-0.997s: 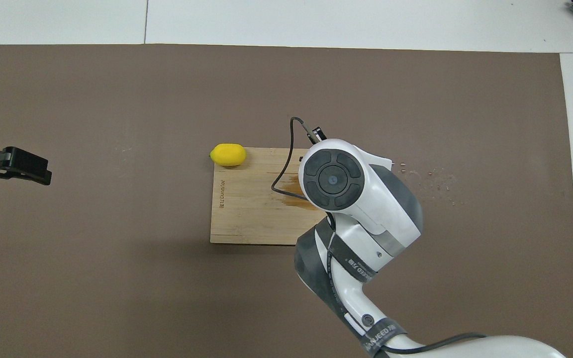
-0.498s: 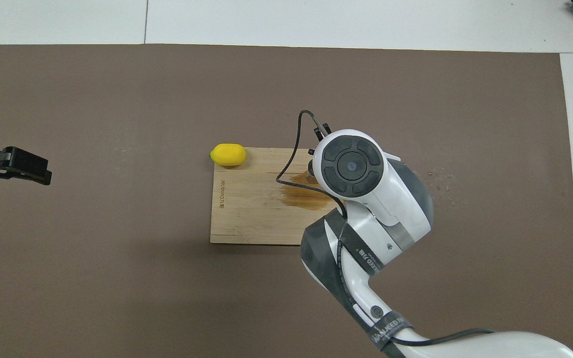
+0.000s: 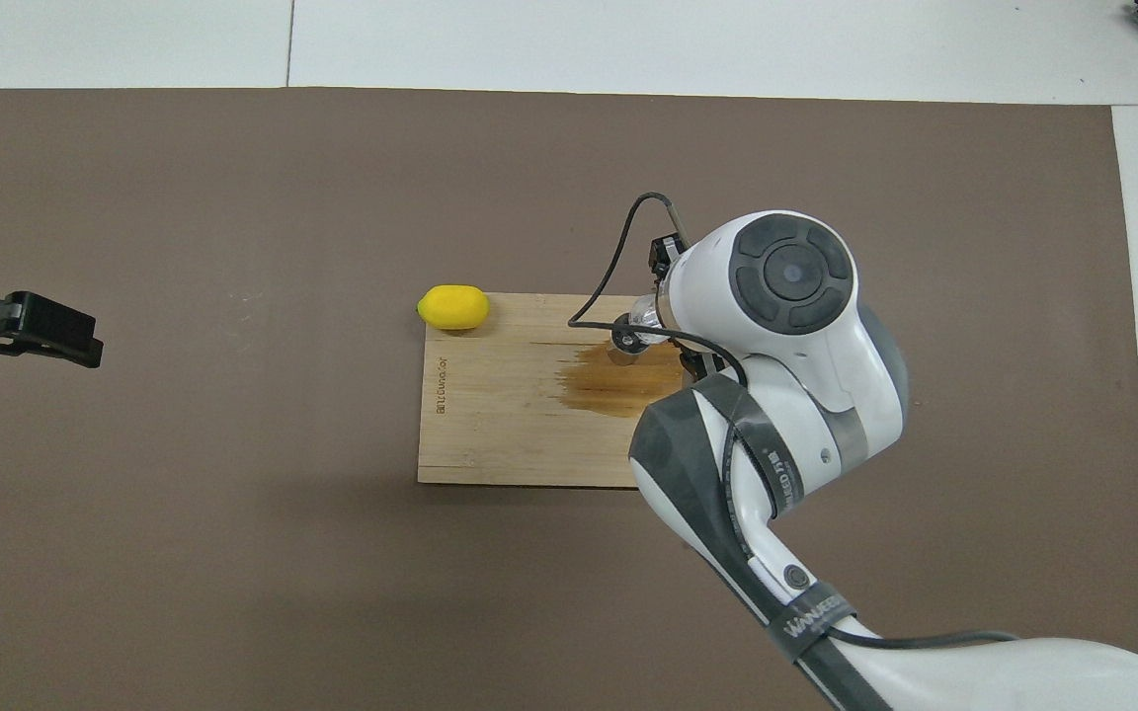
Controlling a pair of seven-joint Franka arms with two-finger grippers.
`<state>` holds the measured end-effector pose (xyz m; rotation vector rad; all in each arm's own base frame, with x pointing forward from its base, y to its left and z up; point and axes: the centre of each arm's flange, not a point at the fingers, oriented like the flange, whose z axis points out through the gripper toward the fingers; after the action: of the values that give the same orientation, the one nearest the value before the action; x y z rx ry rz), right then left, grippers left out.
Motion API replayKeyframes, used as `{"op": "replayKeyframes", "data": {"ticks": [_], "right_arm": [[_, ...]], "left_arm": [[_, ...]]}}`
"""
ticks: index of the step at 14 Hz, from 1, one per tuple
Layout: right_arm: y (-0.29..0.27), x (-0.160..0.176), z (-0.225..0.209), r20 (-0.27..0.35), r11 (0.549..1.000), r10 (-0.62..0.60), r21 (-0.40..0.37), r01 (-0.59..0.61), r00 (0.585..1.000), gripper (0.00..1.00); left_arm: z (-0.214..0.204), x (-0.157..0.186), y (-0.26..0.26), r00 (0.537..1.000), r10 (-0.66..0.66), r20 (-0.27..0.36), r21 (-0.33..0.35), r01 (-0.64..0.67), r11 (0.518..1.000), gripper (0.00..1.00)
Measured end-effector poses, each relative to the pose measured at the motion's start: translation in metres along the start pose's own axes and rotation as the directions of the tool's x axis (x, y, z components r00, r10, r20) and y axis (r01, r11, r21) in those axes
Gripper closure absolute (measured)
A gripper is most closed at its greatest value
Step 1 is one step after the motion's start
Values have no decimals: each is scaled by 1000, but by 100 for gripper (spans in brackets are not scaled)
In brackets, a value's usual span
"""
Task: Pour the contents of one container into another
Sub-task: 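Carry the clear cup back and lower it to the table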
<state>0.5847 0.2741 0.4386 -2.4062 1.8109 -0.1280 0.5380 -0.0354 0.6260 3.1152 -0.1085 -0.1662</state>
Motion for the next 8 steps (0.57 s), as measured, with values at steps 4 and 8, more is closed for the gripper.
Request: {"op": "replayKeyframes", "data": {"ticks": [4, 8], "right_arm": [[-2, 51, 8, 139, 991, 129, -41, -124, 982, 49], [8, 128, 27, 299, 970, 243, -85, -228, 923, 49]], "left_arm": [[0, 0, 0, 1000, 0, 0, 0, 0, 1000, 0], [0, 0, 0, 1000, 0, 0, 0, 0, 1000, 0]]}}
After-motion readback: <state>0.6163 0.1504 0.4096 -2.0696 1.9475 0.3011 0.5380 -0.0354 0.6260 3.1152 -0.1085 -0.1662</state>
